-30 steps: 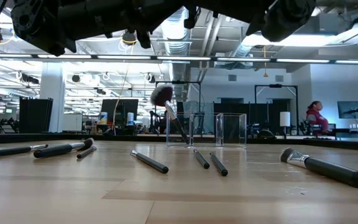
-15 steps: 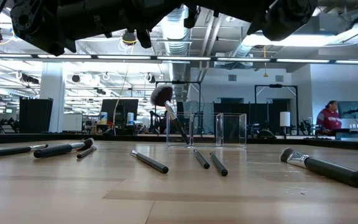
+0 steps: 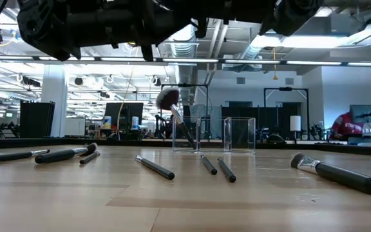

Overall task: Put items in baskets/containers
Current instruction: Put the liner brush into the middle section of the transparent organizer

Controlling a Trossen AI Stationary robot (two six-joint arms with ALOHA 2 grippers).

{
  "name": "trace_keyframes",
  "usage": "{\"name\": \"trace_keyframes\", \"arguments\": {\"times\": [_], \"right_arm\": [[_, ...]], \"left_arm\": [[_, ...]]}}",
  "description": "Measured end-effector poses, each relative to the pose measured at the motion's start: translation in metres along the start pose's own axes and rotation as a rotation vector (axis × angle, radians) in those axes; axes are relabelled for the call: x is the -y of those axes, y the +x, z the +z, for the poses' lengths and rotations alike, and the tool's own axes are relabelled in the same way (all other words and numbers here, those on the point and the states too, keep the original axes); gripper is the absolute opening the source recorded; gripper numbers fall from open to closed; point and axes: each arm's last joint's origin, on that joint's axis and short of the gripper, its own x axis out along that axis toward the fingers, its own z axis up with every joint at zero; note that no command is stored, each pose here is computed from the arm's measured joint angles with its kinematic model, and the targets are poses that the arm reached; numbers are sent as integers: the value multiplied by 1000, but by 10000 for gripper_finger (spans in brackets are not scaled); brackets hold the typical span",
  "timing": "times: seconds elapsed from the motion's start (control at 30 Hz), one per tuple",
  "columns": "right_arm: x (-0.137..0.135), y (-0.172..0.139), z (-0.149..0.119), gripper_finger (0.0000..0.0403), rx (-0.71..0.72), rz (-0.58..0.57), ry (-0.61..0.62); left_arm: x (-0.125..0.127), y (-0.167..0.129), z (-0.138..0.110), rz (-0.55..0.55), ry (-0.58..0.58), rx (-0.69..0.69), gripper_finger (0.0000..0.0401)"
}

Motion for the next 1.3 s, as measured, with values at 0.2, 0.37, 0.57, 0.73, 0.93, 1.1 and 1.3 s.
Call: {"name": "trace_keyframes", "arguments": {"times": [0.2,0.37,0.57,0.73,0.93,1.1,1.3], "right_arm": [[2,-3,10,11,-14,-13,-6],[4,-6,14,8,-56,-47,-14],[2,-7,13,7,-95,-46,-14],[3,-7,13,4,-98,-49,-18],[3,-8,14,37,-104,-48,-60],[-1,-16,29,70,-143,-65,-139],[-2,-37,34,100,-383,-189,-170]], "left_arm": [[-7,1,-1,21,7,-10,16],[-8,1,-2,30,9,-25,18],[-10,1,-4,59,14,-46,20],[-10,0,-6,51,15,-61,20],[-9,0,-8,44,19,-84,21],[-10,0,-12,46,25,-122,21],[-9,0,-13,42,22,-128,21]]}}
